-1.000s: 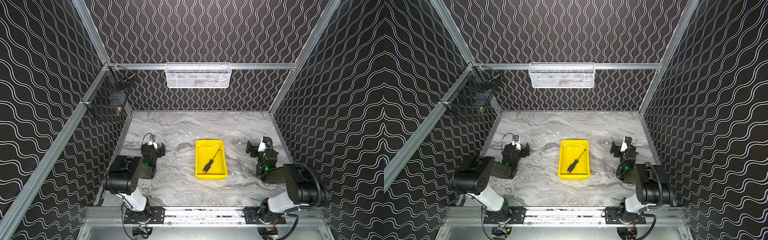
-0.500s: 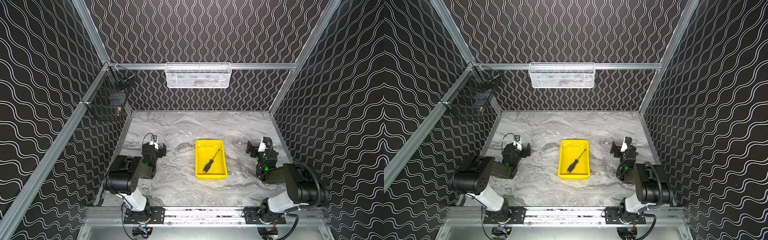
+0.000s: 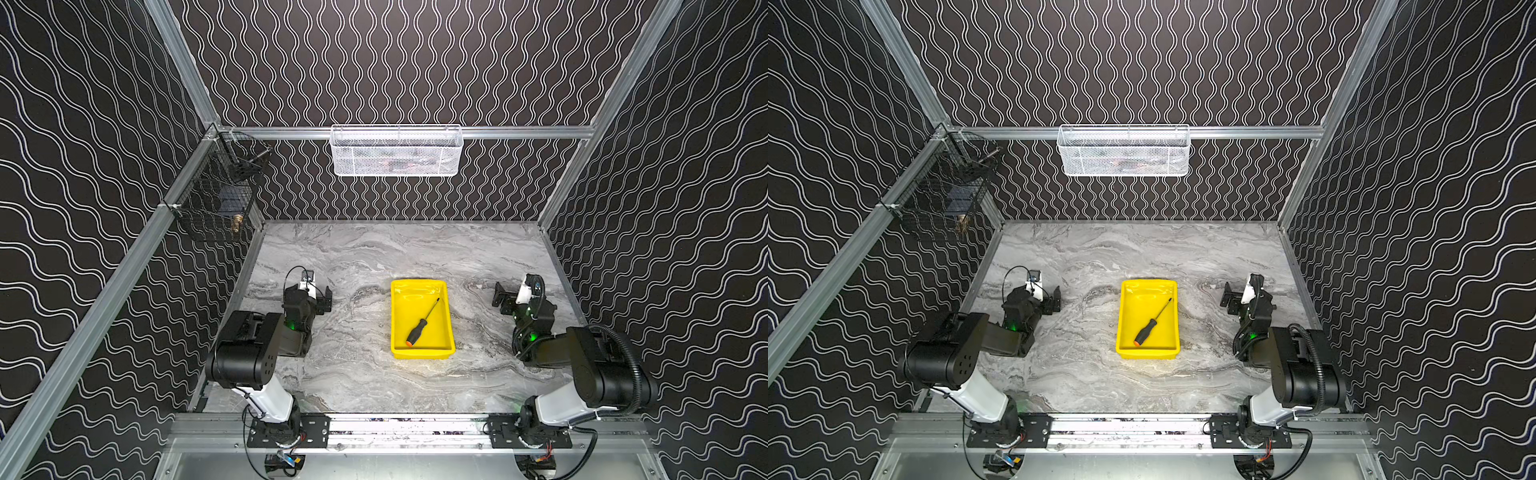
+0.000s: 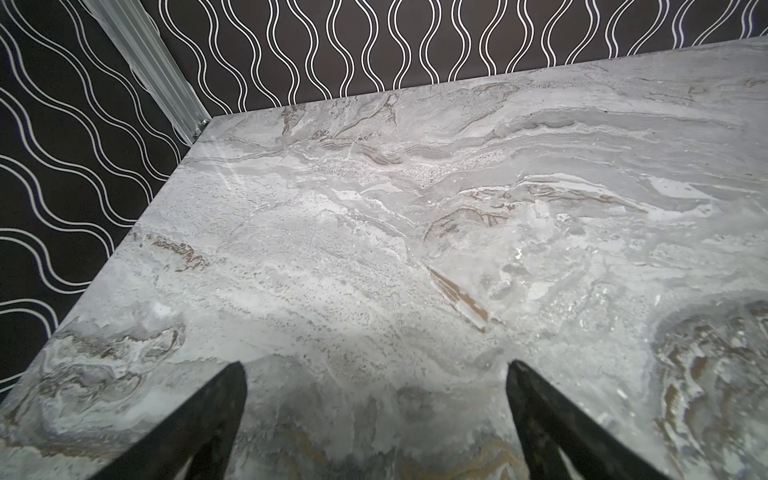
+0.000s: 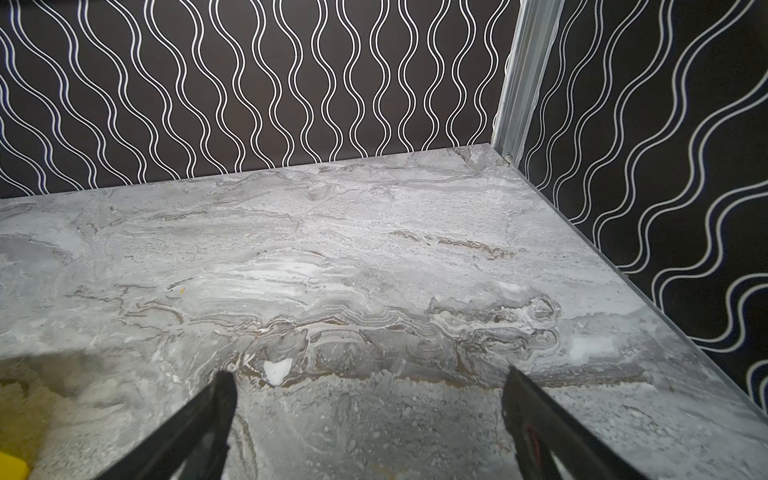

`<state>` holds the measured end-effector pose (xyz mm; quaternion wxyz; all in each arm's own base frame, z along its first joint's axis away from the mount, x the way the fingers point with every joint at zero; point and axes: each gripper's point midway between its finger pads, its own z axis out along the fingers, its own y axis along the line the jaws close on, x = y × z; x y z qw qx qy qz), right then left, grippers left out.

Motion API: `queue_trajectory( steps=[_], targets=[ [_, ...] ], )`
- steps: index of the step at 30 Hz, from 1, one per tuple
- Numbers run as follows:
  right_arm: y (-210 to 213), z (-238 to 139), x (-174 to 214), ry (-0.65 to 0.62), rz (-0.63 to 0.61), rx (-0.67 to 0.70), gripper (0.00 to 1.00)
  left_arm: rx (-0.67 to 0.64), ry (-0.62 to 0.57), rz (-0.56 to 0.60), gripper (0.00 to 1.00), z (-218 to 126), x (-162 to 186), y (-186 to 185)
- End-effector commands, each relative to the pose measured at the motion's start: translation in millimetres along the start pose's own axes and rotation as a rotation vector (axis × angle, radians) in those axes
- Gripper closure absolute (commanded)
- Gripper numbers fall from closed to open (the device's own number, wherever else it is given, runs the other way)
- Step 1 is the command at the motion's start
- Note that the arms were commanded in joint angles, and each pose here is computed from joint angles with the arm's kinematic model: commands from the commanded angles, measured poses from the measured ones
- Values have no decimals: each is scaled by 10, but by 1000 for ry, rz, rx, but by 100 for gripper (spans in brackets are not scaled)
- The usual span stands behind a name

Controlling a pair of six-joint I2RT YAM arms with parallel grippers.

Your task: Put the screwdriver in the bin

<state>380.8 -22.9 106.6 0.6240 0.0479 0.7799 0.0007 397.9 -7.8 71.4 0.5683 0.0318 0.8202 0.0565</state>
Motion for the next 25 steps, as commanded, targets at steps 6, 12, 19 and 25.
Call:
queue_trajectory(
  steps=[6, 12, 19, 25],
  targets=[
    [10, 0, -103, -42, 9, -3, 0, 4, -16, 6, 1, 2, -46, -2],
    [9, -1, -106, -43, 9, -2, 0, 4, -16, 7, 1, 3, -47, -2],
    [10, 0, -100, -41, 9, -3, 0, 12, 0, 6, 1, 30, -23, -18],
    [8, 0, -100, -41, 9, -2, 0, 12, -37, 5, 1, -37, -69, -5]
  ],
)
